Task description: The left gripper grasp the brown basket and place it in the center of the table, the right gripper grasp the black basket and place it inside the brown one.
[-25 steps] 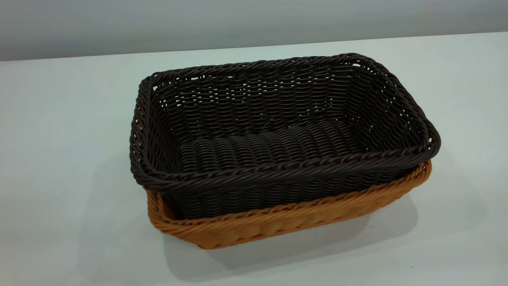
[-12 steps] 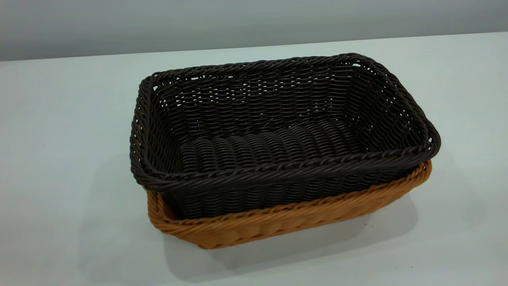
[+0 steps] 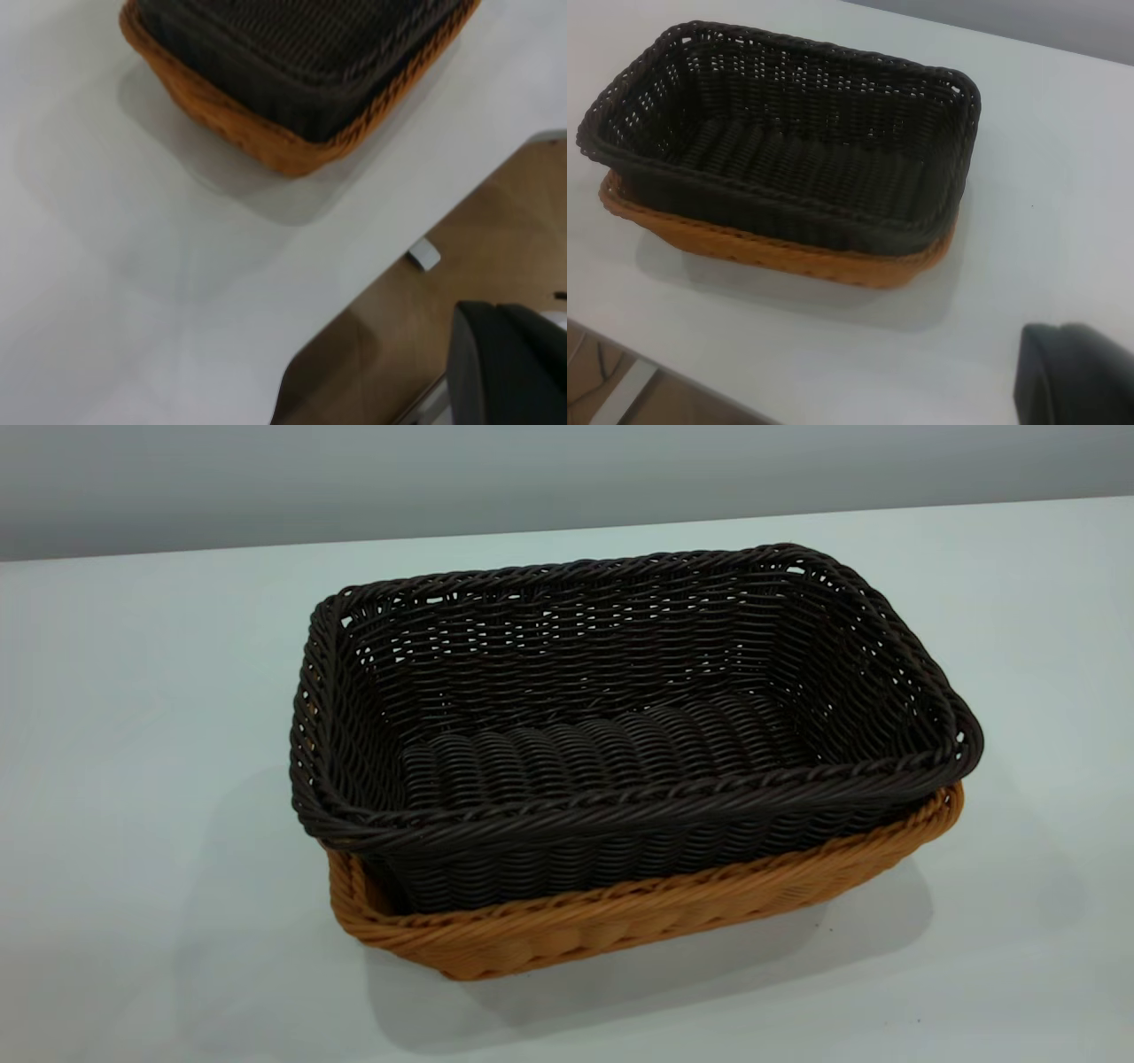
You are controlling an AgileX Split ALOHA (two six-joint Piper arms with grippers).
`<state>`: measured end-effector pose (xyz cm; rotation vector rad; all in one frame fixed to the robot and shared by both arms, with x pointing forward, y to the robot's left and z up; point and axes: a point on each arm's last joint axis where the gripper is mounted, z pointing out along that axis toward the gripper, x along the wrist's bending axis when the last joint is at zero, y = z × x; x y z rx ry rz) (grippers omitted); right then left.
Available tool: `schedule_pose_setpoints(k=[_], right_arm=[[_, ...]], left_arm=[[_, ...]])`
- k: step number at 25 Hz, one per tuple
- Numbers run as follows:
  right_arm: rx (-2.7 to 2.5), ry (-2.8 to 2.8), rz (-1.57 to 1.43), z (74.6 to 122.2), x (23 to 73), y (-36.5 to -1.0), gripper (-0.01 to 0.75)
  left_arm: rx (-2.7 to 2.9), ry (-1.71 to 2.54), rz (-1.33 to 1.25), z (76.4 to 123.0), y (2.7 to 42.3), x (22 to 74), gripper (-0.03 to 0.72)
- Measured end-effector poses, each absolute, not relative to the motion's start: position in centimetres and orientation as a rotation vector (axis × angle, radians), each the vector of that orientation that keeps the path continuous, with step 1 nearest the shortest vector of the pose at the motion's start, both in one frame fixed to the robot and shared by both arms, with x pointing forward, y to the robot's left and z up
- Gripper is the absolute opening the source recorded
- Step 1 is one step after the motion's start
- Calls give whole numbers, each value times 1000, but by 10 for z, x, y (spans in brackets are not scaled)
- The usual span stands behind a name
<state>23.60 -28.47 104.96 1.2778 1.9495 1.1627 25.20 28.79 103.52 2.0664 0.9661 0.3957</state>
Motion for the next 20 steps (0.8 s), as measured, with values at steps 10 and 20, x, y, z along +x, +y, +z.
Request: schedule_pose_setpoints(k=[10, 20], right_arm=[[1278, 1949, 1163, 1050, 236, -285, 0], [1283, 1944, 1159, 1050, 236, -285, 0]], left_arm=[[2066, 944, 406, 1035, 287, 253, 20], [2069, 946, 405, 1035, 287, 252, 20]])
